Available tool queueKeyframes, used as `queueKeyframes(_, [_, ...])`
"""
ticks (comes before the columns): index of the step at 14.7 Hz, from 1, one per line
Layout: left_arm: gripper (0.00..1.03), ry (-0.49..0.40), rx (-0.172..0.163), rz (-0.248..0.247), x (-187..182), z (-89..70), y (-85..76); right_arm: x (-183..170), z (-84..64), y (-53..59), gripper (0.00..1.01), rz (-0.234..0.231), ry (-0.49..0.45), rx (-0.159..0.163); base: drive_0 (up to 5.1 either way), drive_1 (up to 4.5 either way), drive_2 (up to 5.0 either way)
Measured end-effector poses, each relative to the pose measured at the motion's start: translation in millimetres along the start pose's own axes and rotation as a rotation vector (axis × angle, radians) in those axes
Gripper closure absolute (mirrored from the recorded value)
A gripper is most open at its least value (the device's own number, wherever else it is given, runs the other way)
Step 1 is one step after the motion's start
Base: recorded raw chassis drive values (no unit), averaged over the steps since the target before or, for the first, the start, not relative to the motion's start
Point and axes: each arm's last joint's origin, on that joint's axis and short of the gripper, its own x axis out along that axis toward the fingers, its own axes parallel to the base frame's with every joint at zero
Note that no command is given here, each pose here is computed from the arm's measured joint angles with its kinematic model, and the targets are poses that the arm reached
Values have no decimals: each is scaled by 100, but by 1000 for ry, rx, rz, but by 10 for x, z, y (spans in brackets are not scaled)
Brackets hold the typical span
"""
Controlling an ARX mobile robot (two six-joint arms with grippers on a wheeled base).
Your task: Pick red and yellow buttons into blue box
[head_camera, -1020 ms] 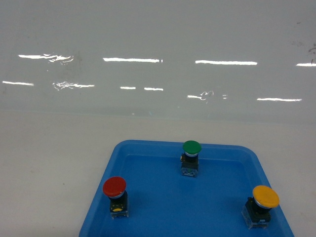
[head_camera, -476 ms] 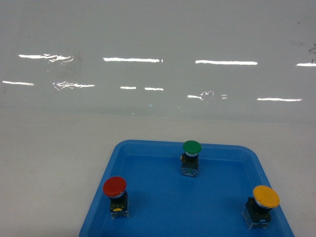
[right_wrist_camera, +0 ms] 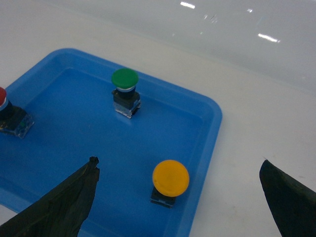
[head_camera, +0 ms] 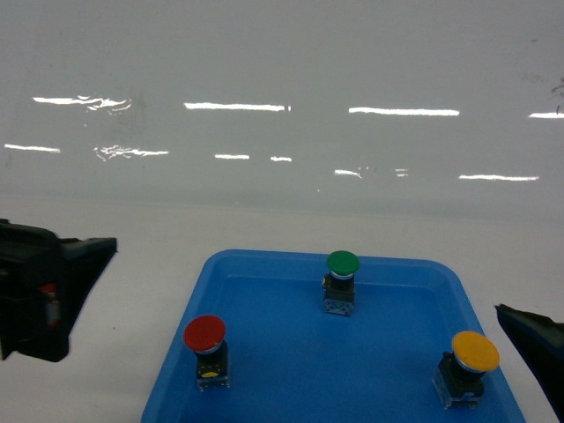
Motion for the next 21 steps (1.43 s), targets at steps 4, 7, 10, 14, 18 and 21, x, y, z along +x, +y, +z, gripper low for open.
queueKeyframes(4, [5, 28, 58, 9, 396, 114, -93, 410, 11, -35, 3, 30, 133, -14, 0, 0, 0])
queueKeyframes(7, [5, 25, 59, 13, 392, 118, -91, 698, -68, -117, 3, 16, 202, -33, 0, 0, 0])
queueKeyframes(10, [5, 25, 59, 13, 392, 118, -91, 880, -134, -216, 3, 27, 264, -45, 0, 0, 0])
queueKeyframes(14, [5, 25, 59, 13, 392, 118, -91, 1061, -138, -249, 3, 79, 295, -73, 0, 0, 0])
queueKeyframes(18, [5, 25, 59, 13, 392, 118, -91, 1256, -102, -264, 3, 99, 337, -98, 0, 0, 0])
queueKeyframes(21, [5, 25, 59, 13, 392, 118, -91, 1342, 5, -211, 3, 103, 315, -112, 0, 0, 0])
